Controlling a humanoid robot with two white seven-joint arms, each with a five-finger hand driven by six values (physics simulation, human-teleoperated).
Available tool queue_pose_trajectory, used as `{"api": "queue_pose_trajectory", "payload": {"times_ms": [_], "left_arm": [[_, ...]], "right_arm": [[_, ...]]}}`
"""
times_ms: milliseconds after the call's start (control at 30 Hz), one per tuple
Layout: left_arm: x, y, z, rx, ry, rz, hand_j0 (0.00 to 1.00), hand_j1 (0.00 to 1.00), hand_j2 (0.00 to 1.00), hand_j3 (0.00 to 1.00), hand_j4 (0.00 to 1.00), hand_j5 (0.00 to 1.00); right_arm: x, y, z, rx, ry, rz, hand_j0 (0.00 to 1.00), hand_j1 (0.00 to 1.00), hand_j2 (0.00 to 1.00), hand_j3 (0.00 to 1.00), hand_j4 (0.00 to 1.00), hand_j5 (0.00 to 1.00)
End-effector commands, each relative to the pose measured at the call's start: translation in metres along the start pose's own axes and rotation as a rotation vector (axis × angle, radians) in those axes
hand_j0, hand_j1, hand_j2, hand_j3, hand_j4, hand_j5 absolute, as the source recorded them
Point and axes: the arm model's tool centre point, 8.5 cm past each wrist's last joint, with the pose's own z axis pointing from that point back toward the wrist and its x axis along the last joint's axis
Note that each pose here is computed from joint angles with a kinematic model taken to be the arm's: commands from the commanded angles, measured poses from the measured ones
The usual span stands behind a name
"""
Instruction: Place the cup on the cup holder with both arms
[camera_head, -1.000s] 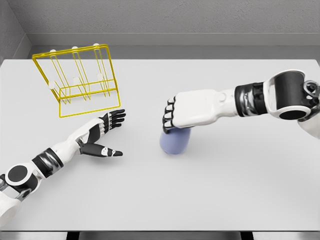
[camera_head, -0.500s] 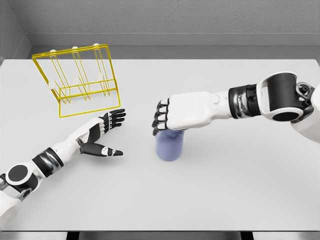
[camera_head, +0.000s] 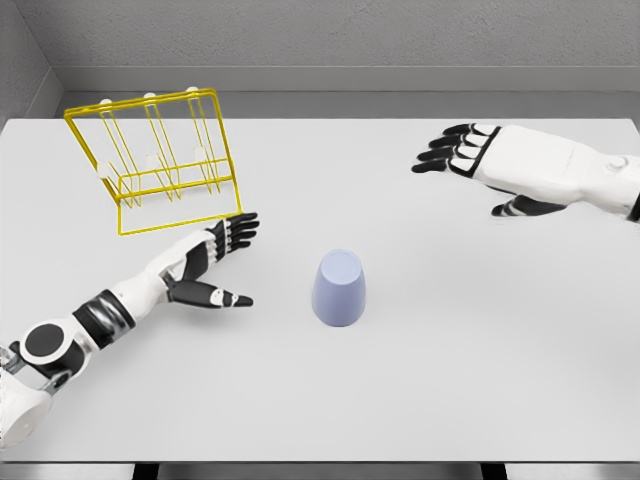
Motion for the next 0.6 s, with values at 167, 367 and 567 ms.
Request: {"api": "queue_pose_trajectory", "payload": {"times_ms": [167, 367, 567], "left_arm": [[0.000, -0.026, -0.021, -0.074, -0.013, 0.008, 1.00, 1.00, 1.00, 1.00, 1.00, 1.00], [0.006, -0.038, -0.027, -0.111, -0.018, 0.013, 1.00, 1.00, 1.00, 1.00, 1.00, 1.00], [0.010, -0.051, -0.030, -0.144, -0.029, 0.007, 1.00, 1.00, 1.00, 1.00, 1.00, 1.00]], "right_arm": [[-0.015, 0.038, 0.021, -0.139, 0.058, -0.242, 1.00, 1.00, 1.00, 1.00, 1.00, 1.00], [-0.020, 0.082, 0.019, -0.132, 0.101, -0.366, 1.00, 1.00, 1.00, 1.00, 1.00, 1.00], [-0.024, 0.083, 0.026, -0.159, 0.127, -0.381, 1.00, 1.00, 1.00, 1.00, 1.00, 1.00]]}}
